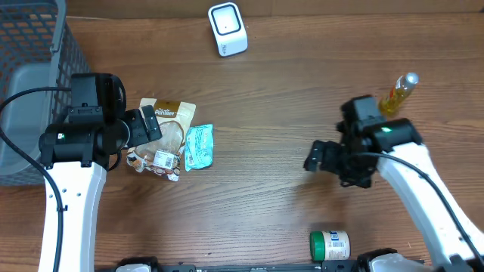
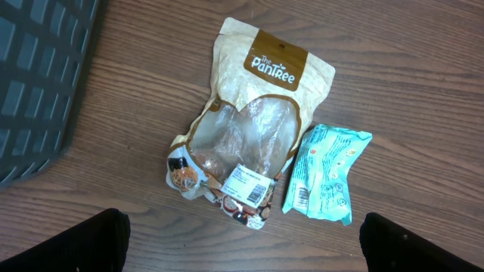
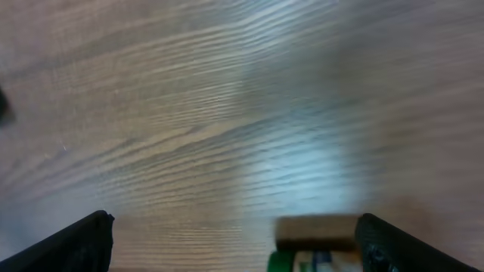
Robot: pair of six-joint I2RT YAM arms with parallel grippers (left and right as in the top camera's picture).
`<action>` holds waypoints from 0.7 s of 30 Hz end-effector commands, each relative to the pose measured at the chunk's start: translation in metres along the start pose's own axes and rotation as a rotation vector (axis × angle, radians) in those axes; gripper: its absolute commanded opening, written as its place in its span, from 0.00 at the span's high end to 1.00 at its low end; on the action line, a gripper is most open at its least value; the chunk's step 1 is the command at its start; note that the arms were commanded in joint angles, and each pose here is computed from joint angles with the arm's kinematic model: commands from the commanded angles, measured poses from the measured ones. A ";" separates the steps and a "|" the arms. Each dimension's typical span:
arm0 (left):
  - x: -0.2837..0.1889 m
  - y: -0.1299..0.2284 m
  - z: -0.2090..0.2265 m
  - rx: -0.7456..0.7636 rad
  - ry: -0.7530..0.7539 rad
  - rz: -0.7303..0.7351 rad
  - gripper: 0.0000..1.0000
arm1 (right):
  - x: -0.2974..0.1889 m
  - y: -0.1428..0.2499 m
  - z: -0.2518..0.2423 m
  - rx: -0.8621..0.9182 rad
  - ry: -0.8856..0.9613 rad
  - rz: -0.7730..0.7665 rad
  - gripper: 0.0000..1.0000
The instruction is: Scan the item barcode
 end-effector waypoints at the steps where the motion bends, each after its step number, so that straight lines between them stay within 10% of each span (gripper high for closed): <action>1: -0.002 -0.002 -0.001 0.015 -0.002 -0.010 0.00 | 0.016 0.008 0.035 -0.177 -0.056 0.066 0.01; 7: -0.002 -0.002 -0.001 0.015 -0.002 -0.010 0.00 | 0.051 0.050 0.077 -0.358 -0.059 0.204 0.29; 12: -0.002 -0.002 -0.001 0.015 -0.002 -0.010 0.00 | 0.056 0.096 0.062 -0.314 0.146 0.316 0.85; 21: -0.002 -0.002 -0.001 0.015 -0.002 -0.010 0.00 | 0.078 0.144 0.016 -0.177 0.423 0.385 0.95</action>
Point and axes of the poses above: each gripper's point midway between its finger pads, its own x axis out along the fingers, its own z axis along the line the jaws close on, y = z × x, the point moved 6 cm from there along -x, back along the fingers, and after that the axes turned 8 degrees about x, right-handed, at the moved point
